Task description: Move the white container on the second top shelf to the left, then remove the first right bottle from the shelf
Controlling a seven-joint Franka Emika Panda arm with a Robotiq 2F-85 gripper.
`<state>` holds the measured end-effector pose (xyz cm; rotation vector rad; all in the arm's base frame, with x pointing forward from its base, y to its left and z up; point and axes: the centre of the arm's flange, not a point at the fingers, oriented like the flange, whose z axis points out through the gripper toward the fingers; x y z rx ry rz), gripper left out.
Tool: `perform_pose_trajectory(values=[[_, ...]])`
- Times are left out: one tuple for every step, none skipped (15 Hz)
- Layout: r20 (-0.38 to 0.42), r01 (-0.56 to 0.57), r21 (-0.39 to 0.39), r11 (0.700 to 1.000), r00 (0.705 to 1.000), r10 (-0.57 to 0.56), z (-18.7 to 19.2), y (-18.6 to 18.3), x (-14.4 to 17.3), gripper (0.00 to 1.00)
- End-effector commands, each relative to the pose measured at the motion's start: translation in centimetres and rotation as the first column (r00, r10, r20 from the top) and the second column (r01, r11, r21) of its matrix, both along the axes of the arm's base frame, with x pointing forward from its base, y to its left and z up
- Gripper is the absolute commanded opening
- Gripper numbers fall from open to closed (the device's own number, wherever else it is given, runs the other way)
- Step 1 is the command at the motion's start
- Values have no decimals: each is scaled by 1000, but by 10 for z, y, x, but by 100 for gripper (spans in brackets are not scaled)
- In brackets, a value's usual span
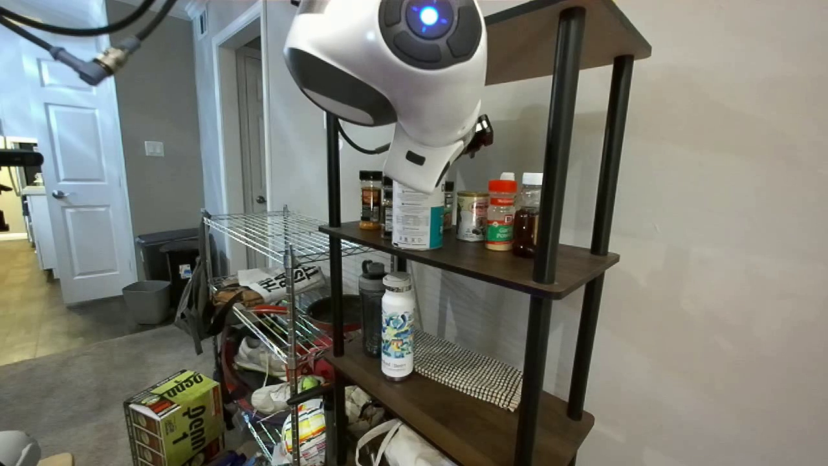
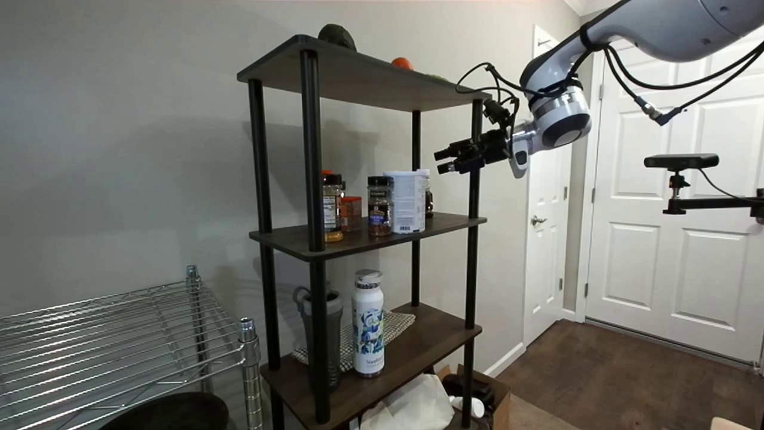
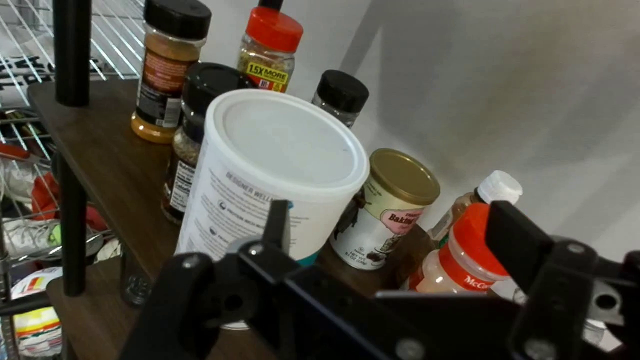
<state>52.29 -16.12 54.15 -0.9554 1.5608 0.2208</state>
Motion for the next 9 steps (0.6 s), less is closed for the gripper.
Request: perform_pose_trajectory(values=[[34, 107, 59, 993, 993, -109, -6, 17, 3, 100], [36, 148, 68, 987, 988, -151, -7, 21, 7, 100], [34, 186, 81, 979, 981, -189, -9, 26, 10, 100], [30, 224, 96, 970, 973, -227, -13, 33, 15, 100], [25, 255, 109, 961, 966, -259, -16, 39, 18, 100], [19, 285, 121, 951, 957, -289, -19, 44, 20, 100], [17, 312, 135, 940, 948, -317, -23, 47, 20, 100], [14, 337, 146, 930, 939, -343, -25, 49, 21, 100], [11, 358, 156, 921, 931, -364, -27, 50, 20, 100]])
